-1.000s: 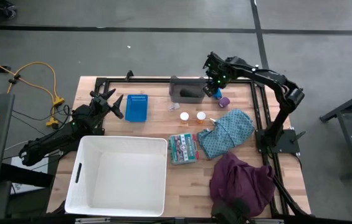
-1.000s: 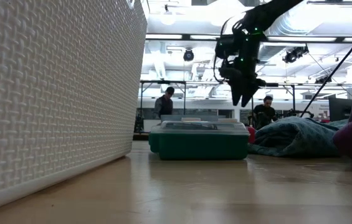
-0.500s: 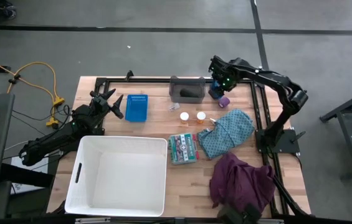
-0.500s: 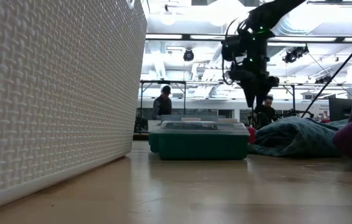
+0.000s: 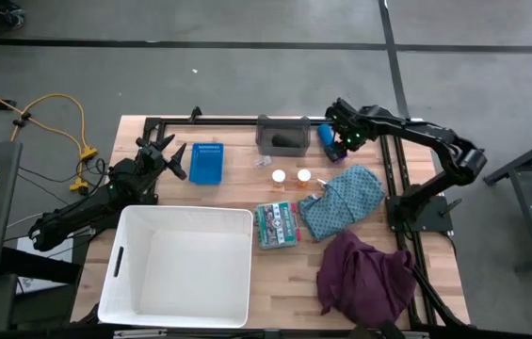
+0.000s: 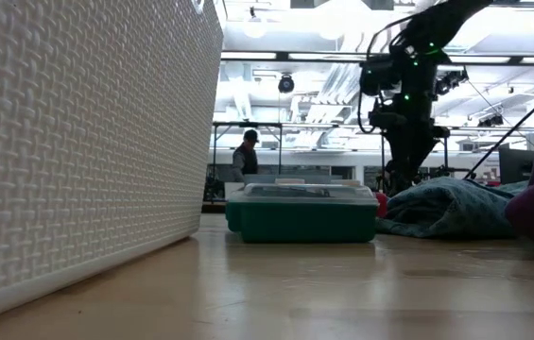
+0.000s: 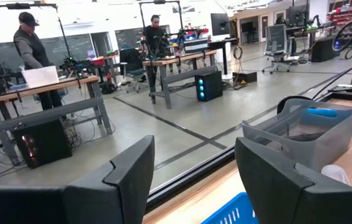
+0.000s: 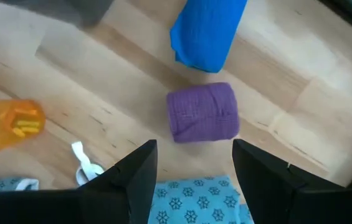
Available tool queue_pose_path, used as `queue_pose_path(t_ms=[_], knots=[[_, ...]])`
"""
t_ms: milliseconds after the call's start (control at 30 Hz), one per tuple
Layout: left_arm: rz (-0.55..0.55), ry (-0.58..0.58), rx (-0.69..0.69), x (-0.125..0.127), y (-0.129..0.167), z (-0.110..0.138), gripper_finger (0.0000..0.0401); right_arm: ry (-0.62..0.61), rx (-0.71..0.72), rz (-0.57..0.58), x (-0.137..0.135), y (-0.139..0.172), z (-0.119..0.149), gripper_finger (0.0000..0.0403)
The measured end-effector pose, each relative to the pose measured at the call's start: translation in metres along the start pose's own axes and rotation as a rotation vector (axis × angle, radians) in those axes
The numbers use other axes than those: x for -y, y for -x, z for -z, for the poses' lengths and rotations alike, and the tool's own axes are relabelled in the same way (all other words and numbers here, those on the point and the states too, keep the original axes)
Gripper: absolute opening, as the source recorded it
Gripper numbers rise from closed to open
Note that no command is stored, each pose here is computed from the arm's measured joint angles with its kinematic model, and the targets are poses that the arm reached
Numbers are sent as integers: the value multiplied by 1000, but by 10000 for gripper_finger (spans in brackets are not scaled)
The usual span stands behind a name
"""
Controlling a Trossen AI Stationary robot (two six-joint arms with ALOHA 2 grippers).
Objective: Pick & place medical supplies in basket/bin
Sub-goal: Put the purple bandage into the black bin
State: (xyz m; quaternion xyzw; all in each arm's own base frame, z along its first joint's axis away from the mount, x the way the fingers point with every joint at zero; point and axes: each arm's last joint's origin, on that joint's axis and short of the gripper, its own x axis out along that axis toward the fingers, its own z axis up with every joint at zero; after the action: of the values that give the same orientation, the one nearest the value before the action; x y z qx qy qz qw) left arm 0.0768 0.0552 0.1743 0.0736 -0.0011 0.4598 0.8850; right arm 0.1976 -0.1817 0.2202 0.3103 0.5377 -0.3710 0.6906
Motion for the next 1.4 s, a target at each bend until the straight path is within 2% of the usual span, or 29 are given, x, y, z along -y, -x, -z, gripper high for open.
queue_pose_path(t_ms=[433, 1133, 1400], knots=[[0, 0, 0, 0, 0, 0, 216, 33, 6, -14, 1, -9, 7, 201], [0, 0, 0, 0, 0, 0, 216, 38, 31, 12, 2, -10, 5, 313], [0, 0, 0, 0, 0, 0, 216, 78, 51, 6, 4, -29, 14, 327]])
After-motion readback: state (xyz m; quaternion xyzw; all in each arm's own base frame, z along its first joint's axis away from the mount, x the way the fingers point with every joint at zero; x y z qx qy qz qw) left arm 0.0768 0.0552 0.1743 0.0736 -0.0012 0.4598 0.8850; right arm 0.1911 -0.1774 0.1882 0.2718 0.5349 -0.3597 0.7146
